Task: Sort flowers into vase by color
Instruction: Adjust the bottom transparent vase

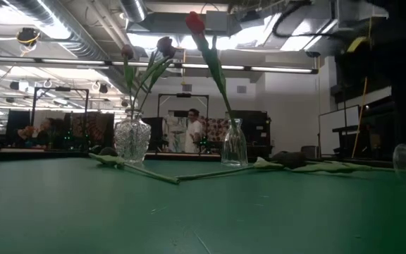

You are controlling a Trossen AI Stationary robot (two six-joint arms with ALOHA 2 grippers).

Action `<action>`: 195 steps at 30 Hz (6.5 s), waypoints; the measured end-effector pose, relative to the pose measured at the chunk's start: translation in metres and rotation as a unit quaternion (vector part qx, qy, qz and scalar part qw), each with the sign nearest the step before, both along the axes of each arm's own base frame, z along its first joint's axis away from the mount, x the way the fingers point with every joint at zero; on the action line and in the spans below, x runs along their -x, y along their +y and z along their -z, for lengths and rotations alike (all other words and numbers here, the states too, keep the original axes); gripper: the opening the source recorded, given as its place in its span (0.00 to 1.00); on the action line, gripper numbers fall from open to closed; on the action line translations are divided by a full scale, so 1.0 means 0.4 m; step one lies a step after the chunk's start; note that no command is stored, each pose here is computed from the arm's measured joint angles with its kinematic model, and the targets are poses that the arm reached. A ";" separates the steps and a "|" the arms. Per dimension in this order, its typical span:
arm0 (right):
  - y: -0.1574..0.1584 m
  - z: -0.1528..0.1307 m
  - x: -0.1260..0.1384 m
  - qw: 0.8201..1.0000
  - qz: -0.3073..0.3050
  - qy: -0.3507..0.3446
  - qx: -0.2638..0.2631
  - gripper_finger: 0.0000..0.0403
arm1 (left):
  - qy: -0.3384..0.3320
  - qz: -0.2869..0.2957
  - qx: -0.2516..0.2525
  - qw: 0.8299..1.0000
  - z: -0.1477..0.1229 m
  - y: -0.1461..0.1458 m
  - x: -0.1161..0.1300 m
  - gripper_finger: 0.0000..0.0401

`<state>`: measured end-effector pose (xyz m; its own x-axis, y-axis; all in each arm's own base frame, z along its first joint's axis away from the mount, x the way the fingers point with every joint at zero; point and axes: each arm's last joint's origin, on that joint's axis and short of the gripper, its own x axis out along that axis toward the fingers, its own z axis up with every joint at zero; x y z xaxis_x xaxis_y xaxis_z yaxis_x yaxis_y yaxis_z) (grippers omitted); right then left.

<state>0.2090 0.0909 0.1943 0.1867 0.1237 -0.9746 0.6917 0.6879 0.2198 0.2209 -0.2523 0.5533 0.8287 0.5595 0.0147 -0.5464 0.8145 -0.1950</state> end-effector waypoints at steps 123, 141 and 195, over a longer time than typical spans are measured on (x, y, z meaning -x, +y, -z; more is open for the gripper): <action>0.181 -0.057 -0.022 0.750 0.109 -0.434 0.488 0.50 | 0.065 0.000 -0.068 0.996 0.104 0.010 -0.024 0.00; 0.323 -0.049 0.001 0.731 0.021 -0.463 0.500 0.52 | 0.076 -0.007 0.022 0.997 0.172 0.104 -0.084 0.00; 0.436 0.227 -0.007 0.759 -0.002 -0.486 0.433 0.53 | 0.062 -0.105 0.118 0.986 0.394 0.172 -0.218 0.00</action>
<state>0.2116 0.2652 0.1034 0.8713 -0.4821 -0.0922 0.4894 0.8675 0.0893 0.3083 -0.1836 0.3955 0.6822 0.6939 -0.2306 -0.7290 0.6212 -0.2876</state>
